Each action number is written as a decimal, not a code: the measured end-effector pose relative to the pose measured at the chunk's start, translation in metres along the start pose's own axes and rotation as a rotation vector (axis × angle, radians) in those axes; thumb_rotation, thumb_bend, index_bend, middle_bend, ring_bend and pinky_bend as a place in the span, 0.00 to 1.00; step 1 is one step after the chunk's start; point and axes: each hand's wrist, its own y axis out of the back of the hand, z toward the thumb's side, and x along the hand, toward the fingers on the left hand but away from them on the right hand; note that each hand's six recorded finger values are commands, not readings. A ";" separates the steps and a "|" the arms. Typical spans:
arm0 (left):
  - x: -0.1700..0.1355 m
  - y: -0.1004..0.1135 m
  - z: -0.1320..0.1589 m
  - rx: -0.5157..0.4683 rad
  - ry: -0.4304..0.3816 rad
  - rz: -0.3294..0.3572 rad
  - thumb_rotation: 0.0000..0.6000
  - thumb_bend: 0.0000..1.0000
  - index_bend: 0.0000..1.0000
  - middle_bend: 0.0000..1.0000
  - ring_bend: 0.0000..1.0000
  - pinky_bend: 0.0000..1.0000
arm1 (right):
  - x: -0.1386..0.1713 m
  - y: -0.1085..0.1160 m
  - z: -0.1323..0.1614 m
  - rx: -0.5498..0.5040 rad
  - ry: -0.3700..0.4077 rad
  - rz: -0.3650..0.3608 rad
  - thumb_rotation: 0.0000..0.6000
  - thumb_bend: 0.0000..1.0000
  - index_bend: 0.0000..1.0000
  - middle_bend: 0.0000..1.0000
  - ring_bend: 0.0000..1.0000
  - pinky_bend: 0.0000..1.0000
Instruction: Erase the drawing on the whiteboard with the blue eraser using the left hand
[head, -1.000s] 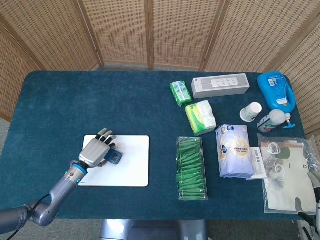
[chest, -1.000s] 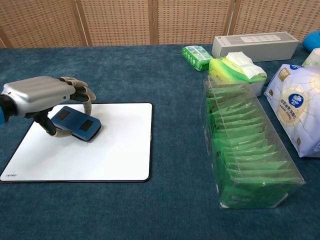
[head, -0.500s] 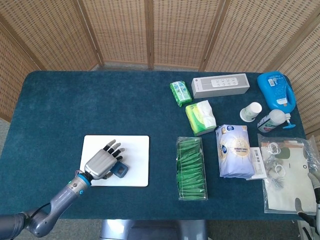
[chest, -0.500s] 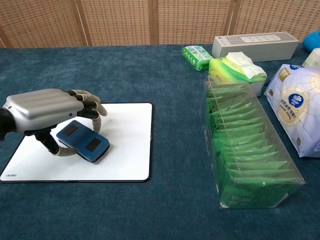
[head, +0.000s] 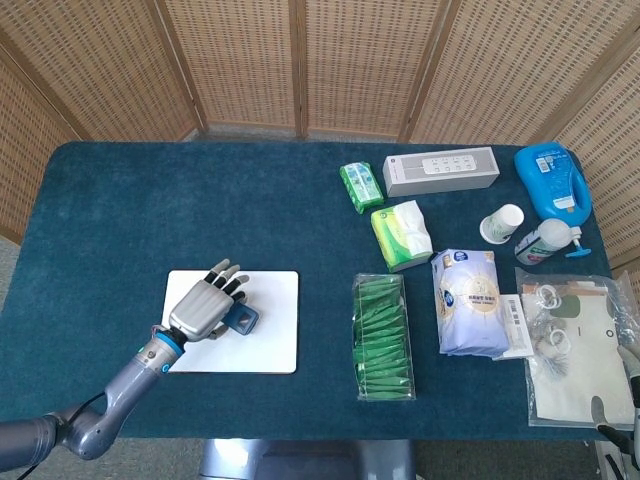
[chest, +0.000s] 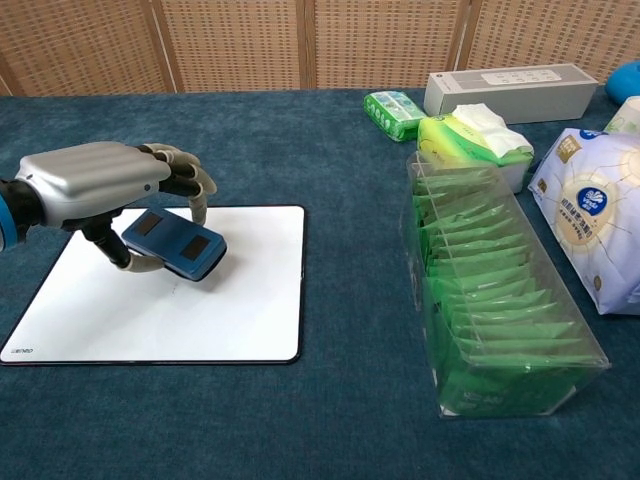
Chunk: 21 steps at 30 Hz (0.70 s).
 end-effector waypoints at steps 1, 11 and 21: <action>0.003 0.000 -0.002 -0.006 0.010 0.005 1.00 0.36 0.85 0.17 0.00 0.00 | 0.000 0.000 0.000 0.000 -0.001 0.001 1.00 0.40 0.11 0.12 0.00 0.07; 0.015 -0.017 0.000 0.009 0.010 -0.047 1.00 0.36 0.85 0.17 0.00 0.00 | 0.000 -0.001 -0.002 0.002 -0.008 0.005 1.00 0.40 0.11 0.12 0.00 0.07; 0.003 -0.023 0.001 0.049 -0.003 -0.101 1.00 0.36 0.85 0.20 0.00 0.00 | -0.001 -0.003 -0.001 0.000 -0.004 0.011 1.00 0.40 0.11 0.12 0.00 0.07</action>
